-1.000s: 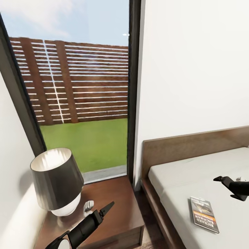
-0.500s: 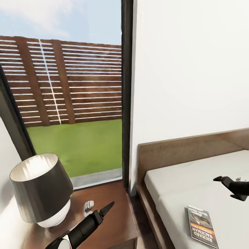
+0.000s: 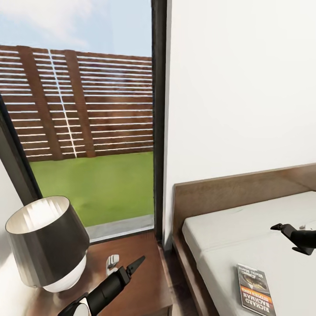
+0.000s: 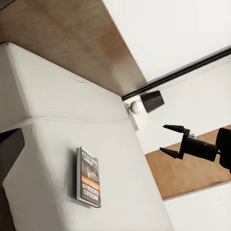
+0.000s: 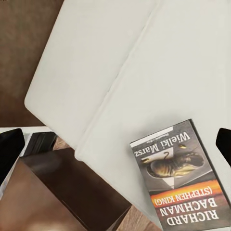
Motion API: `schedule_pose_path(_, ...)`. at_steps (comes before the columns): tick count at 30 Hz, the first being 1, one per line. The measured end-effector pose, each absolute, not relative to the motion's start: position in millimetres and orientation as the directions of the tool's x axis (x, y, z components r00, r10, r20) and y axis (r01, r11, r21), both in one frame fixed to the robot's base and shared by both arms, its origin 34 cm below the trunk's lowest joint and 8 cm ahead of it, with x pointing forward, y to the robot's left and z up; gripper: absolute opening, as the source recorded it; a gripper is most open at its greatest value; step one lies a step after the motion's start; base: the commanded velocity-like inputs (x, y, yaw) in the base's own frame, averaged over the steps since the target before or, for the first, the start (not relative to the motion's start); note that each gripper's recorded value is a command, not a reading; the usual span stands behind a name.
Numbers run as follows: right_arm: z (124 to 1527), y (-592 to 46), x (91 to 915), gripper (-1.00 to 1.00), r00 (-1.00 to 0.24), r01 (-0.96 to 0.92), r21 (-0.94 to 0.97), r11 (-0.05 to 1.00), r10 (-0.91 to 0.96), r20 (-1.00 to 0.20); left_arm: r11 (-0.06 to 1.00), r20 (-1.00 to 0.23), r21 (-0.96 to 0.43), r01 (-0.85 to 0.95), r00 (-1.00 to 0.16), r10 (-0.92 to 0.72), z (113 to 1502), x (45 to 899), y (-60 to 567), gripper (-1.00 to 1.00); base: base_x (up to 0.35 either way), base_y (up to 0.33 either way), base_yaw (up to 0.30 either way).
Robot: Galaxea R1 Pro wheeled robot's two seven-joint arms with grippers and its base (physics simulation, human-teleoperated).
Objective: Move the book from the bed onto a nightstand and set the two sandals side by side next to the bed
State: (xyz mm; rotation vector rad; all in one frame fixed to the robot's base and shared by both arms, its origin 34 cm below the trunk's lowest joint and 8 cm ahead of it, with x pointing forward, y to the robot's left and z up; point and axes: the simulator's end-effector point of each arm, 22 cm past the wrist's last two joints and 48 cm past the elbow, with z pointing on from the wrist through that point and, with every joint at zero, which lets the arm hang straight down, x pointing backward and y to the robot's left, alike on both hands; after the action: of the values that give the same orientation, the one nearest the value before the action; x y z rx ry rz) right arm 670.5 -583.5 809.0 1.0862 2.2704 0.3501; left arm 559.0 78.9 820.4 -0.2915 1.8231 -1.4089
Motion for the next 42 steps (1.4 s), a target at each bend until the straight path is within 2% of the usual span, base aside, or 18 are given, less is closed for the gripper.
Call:
schedule_pose_path(18, 803, -585, 669, 1.0, -0.479, 0.632, 0.467, 0.619, 0.785, -0.393, 0.356, -0.446, -0.892, 0.277, -0.656, -0.609, 820, 560, 79, 1.0, 0.0, 0.0, 0.0)
schedule_pose_path(42, 758, -570, 643, 1.0, -0.484, 0.692, 0.447, 0.568, 0.823, -0.296, 0.351, -0.448, -0.892, 0.285, -0.654, -0.609, 824, 560, 79, 1.0, 0.0, 0.0, 0.0)
